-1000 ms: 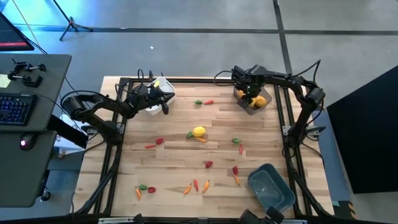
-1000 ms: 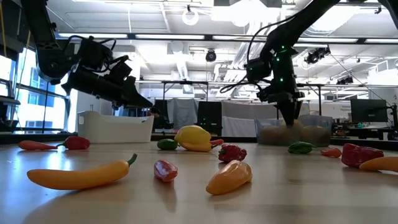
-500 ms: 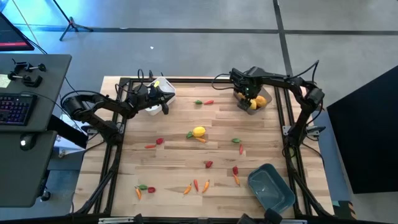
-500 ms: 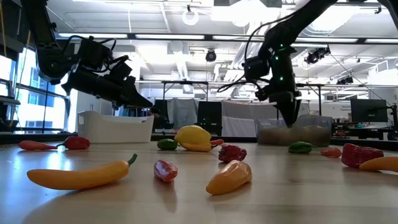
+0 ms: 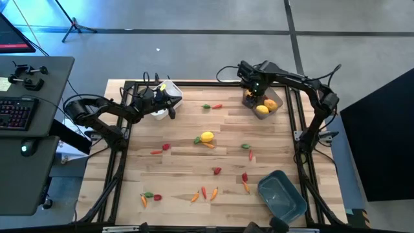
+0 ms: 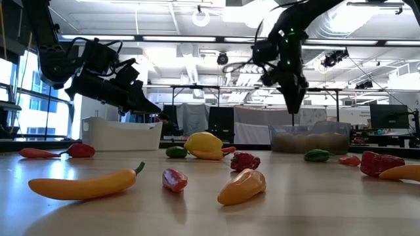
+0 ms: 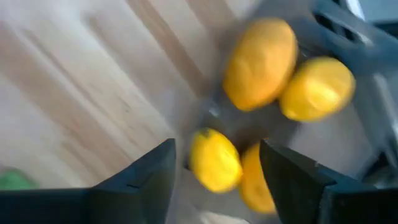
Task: Sort produce into baskets
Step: Put the lemon into the black bin
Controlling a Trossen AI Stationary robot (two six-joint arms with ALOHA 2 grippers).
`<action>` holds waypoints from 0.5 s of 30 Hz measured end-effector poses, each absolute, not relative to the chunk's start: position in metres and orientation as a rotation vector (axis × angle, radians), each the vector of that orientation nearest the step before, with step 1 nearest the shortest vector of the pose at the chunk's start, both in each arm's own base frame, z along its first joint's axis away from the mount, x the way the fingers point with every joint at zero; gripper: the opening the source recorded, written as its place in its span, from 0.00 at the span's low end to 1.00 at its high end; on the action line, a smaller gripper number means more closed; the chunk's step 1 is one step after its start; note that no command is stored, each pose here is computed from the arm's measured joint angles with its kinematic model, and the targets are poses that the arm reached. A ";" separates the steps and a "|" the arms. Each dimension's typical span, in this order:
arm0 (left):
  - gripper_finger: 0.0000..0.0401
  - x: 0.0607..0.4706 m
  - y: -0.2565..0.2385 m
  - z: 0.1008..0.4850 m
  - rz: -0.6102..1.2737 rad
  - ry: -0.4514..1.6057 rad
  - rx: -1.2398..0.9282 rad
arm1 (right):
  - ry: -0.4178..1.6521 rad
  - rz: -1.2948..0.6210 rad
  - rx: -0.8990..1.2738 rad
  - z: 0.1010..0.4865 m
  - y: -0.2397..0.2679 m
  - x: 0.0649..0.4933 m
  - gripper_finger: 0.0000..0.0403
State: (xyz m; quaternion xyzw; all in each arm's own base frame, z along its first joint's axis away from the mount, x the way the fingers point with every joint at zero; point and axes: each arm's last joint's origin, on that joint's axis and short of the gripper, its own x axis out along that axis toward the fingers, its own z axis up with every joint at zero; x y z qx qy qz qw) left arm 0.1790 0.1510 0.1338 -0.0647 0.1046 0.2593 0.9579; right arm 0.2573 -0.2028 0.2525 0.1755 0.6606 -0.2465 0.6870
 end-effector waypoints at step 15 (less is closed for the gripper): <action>0.00 0.179 0.151 0.134 0.525 0.216 -0.114 | 1.187 -0.318 0.347 0.235 -0.161 0.310 0.09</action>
